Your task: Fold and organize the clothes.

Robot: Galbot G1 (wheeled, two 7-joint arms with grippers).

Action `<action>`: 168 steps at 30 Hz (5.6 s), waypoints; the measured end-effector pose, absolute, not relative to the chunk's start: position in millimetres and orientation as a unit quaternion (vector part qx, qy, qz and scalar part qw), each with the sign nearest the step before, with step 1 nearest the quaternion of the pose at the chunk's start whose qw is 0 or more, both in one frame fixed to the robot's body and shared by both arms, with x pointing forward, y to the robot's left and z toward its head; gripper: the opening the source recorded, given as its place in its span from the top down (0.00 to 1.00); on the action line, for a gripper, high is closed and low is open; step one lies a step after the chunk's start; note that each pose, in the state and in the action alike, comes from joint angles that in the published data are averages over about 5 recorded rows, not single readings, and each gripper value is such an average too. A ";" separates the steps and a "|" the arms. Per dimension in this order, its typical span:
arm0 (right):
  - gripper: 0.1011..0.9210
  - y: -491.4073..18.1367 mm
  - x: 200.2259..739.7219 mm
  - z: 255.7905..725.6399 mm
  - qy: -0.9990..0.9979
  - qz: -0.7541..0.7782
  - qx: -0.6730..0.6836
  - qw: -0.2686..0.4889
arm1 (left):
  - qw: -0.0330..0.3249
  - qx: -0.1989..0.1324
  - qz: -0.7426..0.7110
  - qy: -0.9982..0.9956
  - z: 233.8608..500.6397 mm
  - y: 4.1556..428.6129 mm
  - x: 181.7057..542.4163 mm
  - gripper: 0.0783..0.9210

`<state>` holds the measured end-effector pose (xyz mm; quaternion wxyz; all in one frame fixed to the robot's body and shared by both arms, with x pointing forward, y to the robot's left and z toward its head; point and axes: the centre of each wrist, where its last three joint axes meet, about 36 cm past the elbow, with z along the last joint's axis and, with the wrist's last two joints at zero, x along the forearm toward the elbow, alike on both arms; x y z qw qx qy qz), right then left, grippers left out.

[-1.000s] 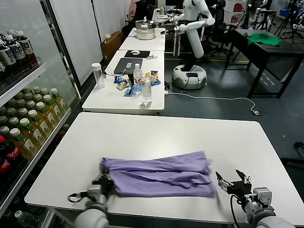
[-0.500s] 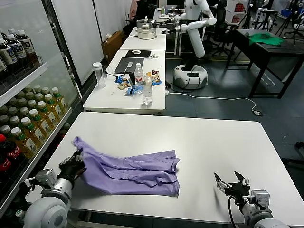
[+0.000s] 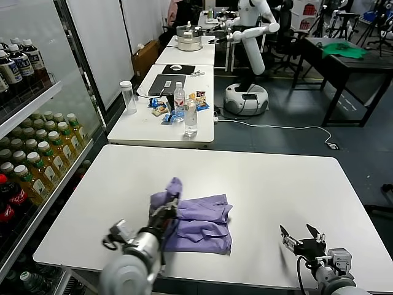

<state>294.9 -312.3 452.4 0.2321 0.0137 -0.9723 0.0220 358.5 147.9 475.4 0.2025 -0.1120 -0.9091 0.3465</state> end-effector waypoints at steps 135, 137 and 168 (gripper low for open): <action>0.12 -187.8 373.3 422.0 -0.972 -0.073 0.106 0.198 | 0.075 -0.079 0.098 -0.989 453.5 149.4 302.9 0.12; 0.13 -172.8 387.6 417.0 -0.968 -0.083 0.115 0.206 | 0.071 -0.064 0.090 -0.991 454.3 158.6 300.3 0.12; 0.85 -229.2 473.6 414.6 -0.972 0.007 0.101 0.213 | 0.064 -0.024 0.065 -0.996 454.2 182.4 284.5 0.12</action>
